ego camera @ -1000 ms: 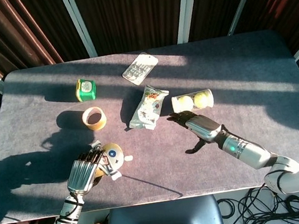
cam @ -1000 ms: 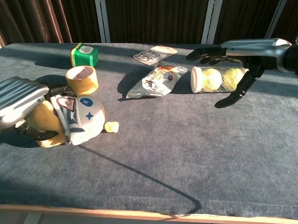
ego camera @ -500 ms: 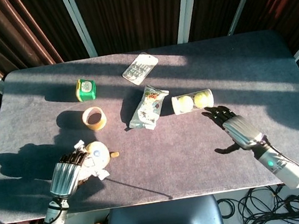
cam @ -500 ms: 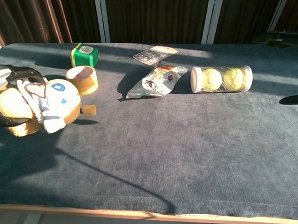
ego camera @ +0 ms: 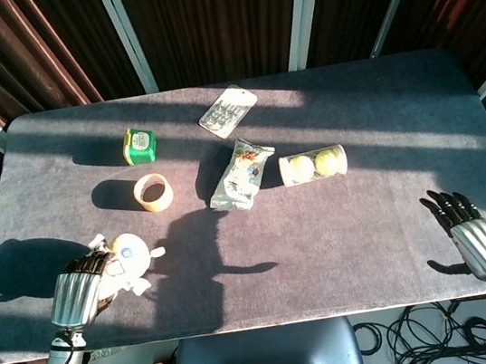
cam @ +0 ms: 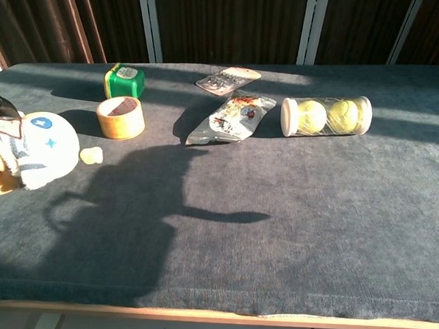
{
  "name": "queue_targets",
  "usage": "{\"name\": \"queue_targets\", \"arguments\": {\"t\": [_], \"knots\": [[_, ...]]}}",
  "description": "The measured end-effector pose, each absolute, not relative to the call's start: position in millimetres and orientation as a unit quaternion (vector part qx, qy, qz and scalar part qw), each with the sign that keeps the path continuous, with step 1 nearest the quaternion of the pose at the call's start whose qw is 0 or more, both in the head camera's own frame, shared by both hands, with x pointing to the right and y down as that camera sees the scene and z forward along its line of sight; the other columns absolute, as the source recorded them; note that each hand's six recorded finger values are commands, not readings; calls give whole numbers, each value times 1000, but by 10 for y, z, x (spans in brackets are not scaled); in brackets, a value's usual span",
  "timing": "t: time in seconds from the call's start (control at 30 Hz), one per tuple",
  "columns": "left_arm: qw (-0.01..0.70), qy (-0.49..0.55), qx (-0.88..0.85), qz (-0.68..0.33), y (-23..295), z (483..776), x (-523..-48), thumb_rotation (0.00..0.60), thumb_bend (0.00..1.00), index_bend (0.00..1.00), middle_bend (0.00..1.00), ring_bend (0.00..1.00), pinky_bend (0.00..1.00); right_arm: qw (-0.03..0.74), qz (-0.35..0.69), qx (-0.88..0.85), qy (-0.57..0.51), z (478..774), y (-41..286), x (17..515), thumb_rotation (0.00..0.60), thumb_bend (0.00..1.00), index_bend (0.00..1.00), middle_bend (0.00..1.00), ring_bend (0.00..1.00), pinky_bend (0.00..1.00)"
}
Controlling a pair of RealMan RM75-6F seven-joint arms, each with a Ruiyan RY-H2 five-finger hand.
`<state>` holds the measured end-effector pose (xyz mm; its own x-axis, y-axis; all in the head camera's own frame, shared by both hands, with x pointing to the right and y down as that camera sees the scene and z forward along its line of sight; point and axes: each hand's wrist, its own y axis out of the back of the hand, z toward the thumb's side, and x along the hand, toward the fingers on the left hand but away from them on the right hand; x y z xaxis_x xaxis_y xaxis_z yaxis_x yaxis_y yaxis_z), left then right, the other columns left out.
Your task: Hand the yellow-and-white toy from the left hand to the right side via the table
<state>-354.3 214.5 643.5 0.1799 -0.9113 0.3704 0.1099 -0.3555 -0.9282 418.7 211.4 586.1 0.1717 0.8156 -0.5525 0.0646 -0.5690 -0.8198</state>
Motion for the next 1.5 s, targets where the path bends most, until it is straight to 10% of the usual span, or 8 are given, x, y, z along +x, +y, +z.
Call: {"name": "queue_targets", "arguments": {"t": [0.47, 1.1, 1.2, 1.33, 1.5], "knots": [[438, 335, -630, -547, 2216, 6496, -3360, 600, 260, 735, 821, 722, 758, 333, 548, -694, -329, 5847, 2138, 4177, 600, 0, 0, 0, 0, 0], [438, 295, -701, -479, 2139, 6659, -1633, 600, 260, 733, 819, 721, 760, 335, 524, -703, -345, 5724, 2158, 4190, 600, 0, 0, 0, 0, 0], [432, 289, -700, -490, 2167, 6752, -1547, 600, 257, 557, 661, 629, 683, 337, 523, -704, -343, 5719, 2164, 4190, 600, 0, 0, 0, 0, 0], [413, 276, -714, -493, 2223, 6816, -1541, 600, 254, 20, 70, 105, 334, 338, 523, -705, -340, 5724, 2170, 4189, 600, 0, 0, 0, 0, 0], [383, 268, -734, -493, 2232, 6797, -1643, 600, 238, 0, 0, 0, 292, 340, 525, -703, -339, 5732, 2168, 4190, 600, 0, 0, 0, 0, 0]]}}
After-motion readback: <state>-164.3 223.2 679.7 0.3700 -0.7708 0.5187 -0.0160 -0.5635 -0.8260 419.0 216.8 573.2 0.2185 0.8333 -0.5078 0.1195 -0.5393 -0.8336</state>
